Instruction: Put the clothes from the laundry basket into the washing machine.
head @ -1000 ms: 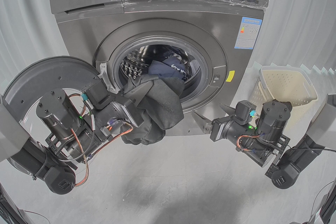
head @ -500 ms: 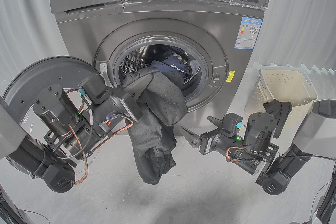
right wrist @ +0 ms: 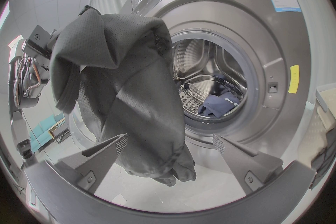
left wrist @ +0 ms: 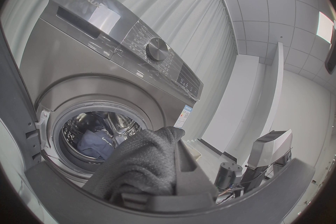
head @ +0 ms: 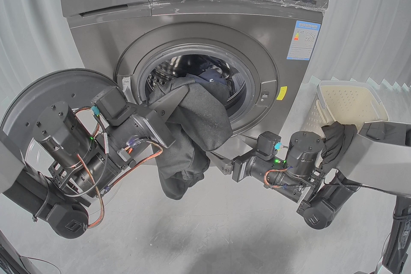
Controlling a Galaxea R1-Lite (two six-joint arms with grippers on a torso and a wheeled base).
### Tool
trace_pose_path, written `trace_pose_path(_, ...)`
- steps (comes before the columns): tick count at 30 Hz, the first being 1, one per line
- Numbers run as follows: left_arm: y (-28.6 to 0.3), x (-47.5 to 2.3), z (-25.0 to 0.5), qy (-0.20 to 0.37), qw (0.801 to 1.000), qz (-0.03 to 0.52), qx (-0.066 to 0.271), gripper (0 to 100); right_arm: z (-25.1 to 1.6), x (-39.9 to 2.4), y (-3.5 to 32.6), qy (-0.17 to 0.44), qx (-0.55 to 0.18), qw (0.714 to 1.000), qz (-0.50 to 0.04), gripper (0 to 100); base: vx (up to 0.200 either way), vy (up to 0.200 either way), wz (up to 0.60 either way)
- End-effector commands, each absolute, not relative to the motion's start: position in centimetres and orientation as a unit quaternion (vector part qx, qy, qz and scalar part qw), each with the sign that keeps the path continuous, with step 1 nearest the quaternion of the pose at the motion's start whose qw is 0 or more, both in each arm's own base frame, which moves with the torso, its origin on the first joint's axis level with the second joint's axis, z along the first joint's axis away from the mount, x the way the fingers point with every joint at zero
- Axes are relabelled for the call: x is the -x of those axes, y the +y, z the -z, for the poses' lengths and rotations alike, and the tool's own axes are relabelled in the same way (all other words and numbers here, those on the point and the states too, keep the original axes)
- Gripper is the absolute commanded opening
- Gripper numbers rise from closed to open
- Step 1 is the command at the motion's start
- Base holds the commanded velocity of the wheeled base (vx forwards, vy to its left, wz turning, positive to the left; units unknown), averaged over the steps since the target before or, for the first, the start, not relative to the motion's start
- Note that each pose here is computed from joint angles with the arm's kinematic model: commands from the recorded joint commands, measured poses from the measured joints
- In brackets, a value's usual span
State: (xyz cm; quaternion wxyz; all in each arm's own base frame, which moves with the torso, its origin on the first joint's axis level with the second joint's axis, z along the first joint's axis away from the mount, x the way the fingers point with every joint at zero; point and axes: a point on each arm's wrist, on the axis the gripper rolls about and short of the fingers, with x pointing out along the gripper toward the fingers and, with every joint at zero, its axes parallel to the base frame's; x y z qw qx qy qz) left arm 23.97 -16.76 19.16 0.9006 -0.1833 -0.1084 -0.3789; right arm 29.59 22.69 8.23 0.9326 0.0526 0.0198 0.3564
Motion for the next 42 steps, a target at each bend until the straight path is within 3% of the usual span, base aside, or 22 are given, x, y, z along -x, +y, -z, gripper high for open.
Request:
trace_pose_path(1, -17.0, -23.6, -19.3, -0.109, 0.898, 0.385, 0.185, 0, -7.8, -30.9, 24.0, 0.006, -0.054, 0.924, -0.378, 100, 0.0, 0.0, 0.0)
trace_pose_path(13, -17.0, -23.7, -19.1, -0.106, 0.898, 0.385, 0.185, 0, -8.8, -32.2, 26.0, -0.034, -0.066, 0.915, -0.397, 100, 0.0, 0.0, 0.0)
trace_pose_path(25, -16.9, -24.1, -18.9, -0.104, 0.901, 0.38, 0.183, 0, -8.6, -28.0, 28.1, -0.017, -0.073, 0.892, -0.445, 100, 0.0, 0.0, 0.0)
trace_pose_path(42, -16.9, -24.1, -19.0, -0.103, 0.899, 0.38, 0.189, 0, -8.9, -28.0, 28.7, -0.025, -0.08, 0.898, -0.432, 100, 0.0, 0.0, 0.0)
